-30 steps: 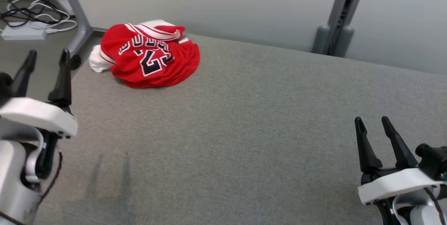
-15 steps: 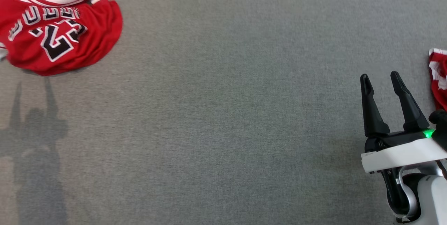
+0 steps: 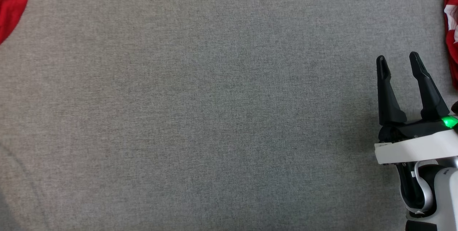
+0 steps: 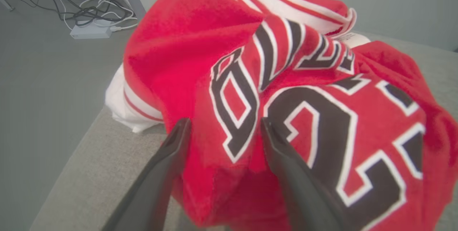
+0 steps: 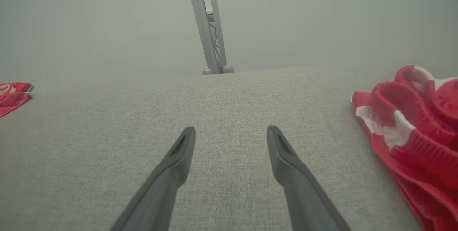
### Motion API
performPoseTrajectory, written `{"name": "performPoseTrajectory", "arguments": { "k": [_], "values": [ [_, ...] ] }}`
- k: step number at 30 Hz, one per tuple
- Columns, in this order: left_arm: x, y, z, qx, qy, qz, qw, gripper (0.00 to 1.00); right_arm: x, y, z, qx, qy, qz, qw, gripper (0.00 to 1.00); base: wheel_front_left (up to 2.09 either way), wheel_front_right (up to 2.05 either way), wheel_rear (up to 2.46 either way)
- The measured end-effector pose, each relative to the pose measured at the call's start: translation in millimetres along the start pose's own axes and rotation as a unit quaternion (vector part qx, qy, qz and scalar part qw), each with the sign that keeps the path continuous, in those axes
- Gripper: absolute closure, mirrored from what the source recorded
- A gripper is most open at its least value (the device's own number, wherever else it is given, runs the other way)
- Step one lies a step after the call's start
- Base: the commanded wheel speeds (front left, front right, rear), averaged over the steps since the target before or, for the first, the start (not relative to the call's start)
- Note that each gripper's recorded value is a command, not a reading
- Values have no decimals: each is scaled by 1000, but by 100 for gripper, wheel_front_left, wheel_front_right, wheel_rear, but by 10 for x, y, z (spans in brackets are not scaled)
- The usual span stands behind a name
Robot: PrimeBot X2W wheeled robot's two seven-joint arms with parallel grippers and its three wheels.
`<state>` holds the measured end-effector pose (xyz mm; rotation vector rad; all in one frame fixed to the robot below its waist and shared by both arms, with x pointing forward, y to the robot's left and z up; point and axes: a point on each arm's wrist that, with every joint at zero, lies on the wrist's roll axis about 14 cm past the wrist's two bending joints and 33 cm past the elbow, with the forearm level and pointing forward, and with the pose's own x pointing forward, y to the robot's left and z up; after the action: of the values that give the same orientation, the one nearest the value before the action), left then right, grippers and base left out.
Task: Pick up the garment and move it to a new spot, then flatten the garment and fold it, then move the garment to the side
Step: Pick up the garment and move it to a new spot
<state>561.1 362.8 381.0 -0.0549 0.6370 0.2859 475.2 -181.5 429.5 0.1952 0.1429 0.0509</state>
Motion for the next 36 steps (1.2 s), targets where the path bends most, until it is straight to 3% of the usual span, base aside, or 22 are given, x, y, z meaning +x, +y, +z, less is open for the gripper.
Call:
{"name": "performPoseTrajectory", "arguments": {
  "k": [3, 4, 5, 7, 15, 24, 29, 36],
  "values": [
    [124, -18, -126, -2, 8, 6, 1000, 0, 8, -69, -93, -4, 12, -9, 1000, 0, 0, 0, 0],
    [148, -28, -158, -2, 9, 6, 1000, 20, 14, -79, -103, -5, 13, -10, 1000, 0, 0, 0, 0],
    [161, -39, -172, -2, 6, 5, 1000, 56, 19, -83, -107, -5, 13, -10, 1000, 0, 0, 0, 0],
    [151, -42, -140, 3, -9, 7, 1000, 100, 20, -73, -98, -5, 12, -9, 1000, 0, 0, 0, 0],
    [9, -128, 310, 23, -93, -18, 995, 100, -23, -2, 34, -1, -4, -1, 1000, 0, 0, 0, 0],
    [-412, -618, 960, 35, -179, -101, 978, 100, -203, 61, 301, 9, -36, 3, 999, 0, 0, 0, 0],
    [-895, -1187, 1234, 66, -225, -184, 954, 100, -421, 83, 465, 19, -53, 2, 998, 0, 0, 0, 0],
    [-1466, -2007, 1041, 108, -225, -293, 923, 100, -687, 56, 651, 25, -78, -6, 997, 0, 0, 0, 0]
  ]
}}
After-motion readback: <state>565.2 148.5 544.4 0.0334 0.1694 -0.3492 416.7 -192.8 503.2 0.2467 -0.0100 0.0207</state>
